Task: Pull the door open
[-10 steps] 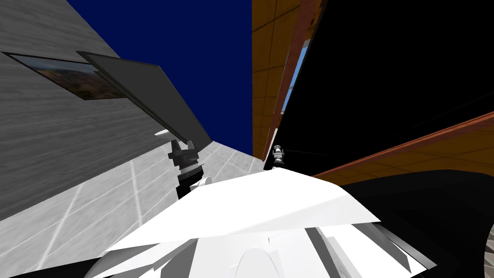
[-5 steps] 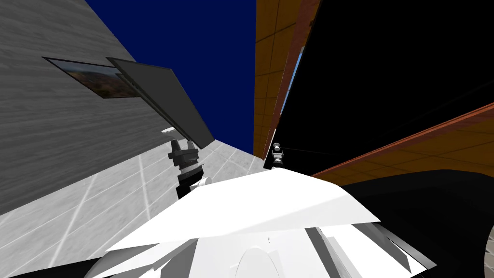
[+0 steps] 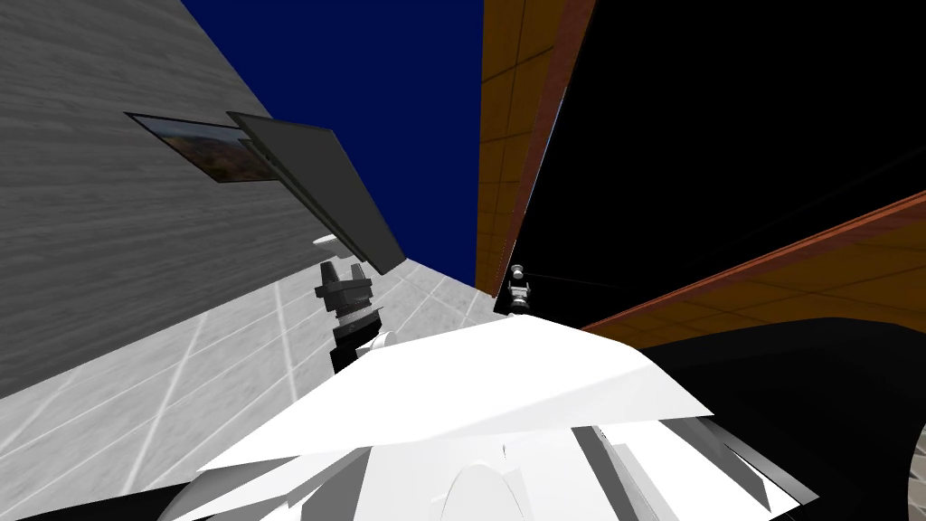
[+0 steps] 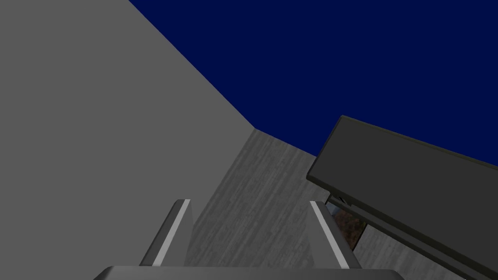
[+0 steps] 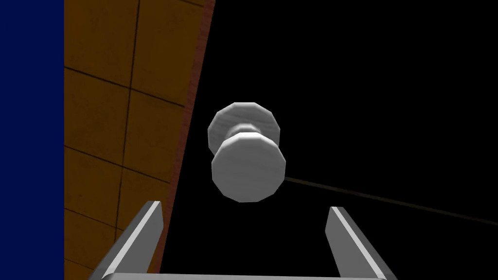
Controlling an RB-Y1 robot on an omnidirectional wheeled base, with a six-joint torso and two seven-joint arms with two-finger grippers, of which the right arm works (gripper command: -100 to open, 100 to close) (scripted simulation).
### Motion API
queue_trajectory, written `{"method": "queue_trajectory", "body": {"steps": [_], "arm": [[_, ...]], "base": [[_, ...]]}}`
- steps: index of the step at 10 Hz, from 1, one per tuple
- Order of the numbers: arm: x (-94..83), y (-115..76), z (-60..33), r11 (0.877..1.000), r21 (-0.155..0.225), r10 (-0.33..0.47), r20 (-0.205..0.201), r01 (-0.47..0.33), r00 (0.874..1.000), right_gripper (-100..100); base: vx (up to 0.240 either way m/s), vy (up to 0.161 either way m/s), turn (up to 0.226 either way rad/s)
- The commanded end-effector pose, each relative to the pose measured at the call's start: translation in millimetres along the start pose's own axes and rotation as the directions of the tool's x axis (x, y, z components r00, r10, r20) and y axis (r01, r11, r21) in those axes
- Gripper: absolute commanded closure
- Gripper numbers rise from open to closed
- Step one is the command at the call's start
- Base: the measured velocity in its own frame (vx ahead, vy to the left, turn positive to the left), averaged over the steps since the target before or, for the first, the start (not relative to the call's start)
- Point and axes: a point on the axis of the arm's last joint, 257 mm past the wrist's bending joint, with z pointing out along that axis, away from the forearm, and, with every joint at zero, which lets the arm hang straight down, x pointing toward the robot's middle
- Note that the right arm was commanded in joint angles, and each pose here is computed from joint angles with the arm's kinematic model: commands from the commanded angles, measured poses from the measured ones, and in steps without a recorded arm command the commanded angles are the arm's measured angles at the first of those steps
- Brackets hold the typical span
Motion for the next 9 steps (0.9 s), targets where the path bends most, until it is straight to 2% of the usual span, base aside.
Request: {"method": "queue_trajectory", "body": {"steps": [1,6,8,9], "arm": [[0.9,-2.7,-1.7,0.999,0.002,0.047,0.001,-0.047,0.999,-100],[2.4,-10.7,-6.1,0.987,0.006,0.163,0.004,-0.163,0.987,-100],[3.0,-14.5,-8.4,0.976,0.008,0.218,0.007,-0.219,0.976,-100],[2.8,-13.7,-7.5,0.980,0.008,0.200,0.006,-0.200,0.980,-100]], "base": [[-0.103,-0.009,0.075],[-0.093,-0.012,0.054],[-0.125,-0.006,0.066],[-0.048,-0.007,0.009]]}}
